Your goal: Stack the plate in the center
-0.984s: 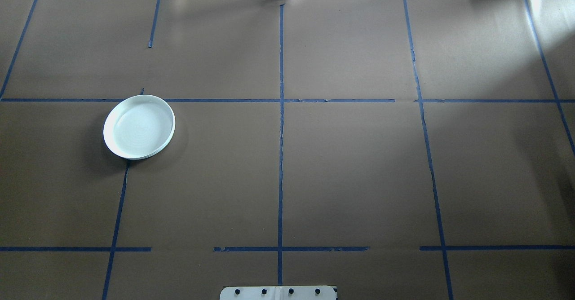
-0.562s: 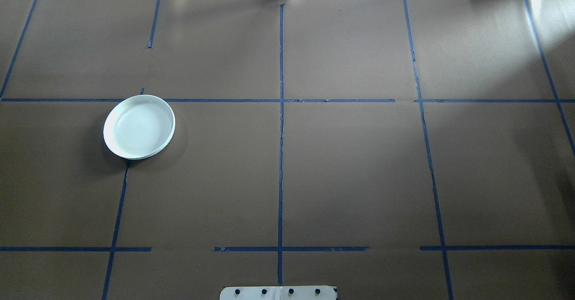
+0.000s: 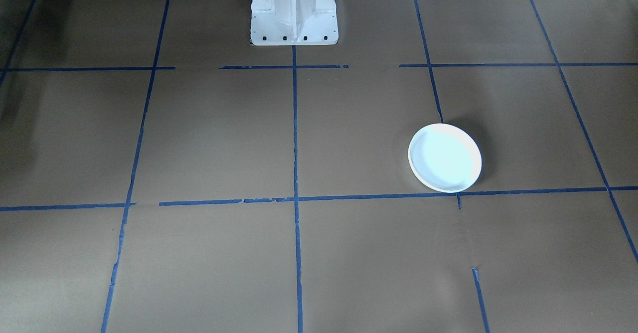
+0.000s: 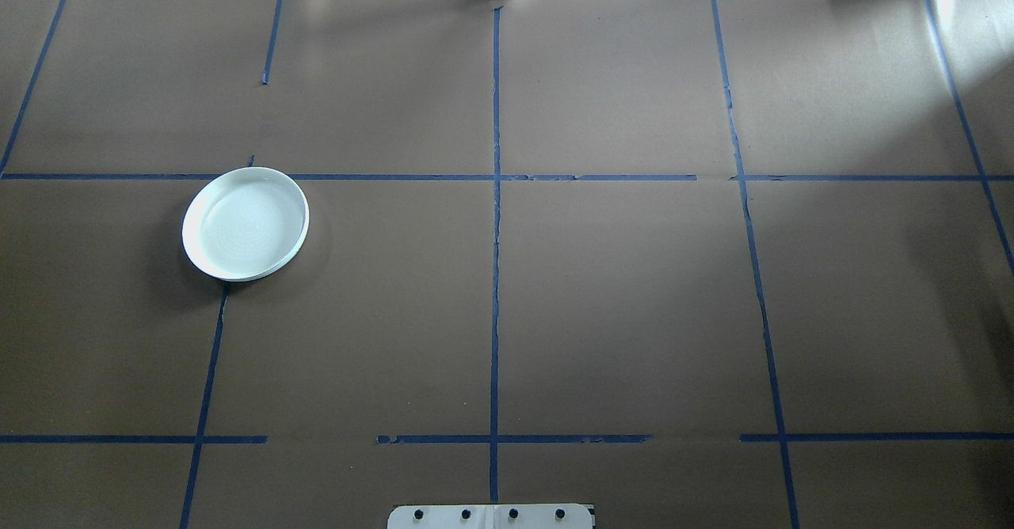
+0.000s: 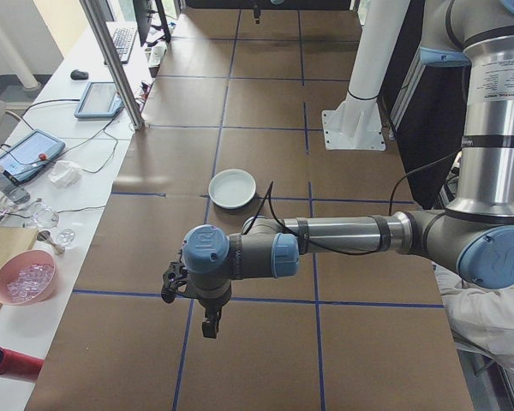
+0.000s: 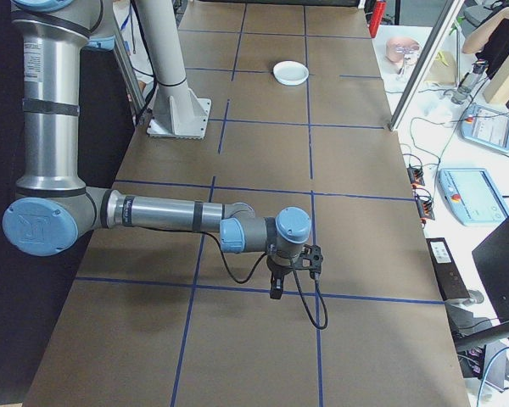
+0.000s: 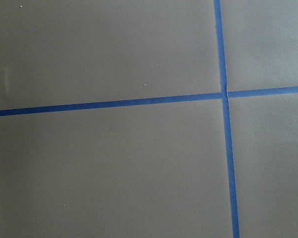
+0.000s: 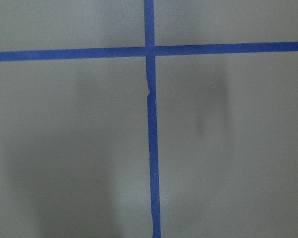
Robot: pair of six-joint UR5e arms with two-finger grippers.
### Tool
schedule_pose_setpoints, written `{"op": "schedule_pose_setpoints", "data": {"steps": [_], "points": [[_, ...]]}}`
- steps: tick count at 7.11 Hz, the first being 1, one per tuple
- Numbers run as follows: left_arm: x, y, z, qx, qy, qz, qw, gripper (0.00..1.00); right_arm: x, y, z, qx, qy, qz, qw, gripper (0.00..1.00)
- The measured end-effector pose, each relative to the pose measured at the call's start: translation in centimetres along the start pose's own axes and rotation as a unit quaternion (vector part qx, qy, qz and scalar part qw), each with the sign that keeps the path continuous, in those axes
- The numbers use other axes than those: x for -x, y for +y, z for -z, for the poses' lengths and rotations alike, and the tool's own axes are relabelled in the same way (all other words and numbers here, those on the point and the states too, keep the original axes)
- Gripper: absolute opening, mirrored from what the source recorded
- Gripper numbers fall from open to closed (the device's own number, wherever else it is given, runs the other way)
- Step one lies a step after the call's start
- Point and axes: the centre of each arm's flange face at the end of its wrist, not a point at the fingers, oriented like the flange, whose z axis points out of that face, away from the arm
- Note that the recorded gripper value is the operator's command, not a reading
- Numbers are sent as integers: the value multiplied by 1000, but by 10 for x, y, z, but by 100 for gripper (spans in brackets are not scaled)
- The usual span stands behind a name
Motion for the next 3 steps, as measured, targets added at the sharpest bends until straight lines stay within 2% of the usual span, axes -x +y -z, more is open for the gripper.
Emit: {"op": "schedule_pose_setpoints", "data": {"steps": [3], "points": [[1,3,-2,2,1,2,1000,100,0,0,0,0,0,0,1000,100]]}}
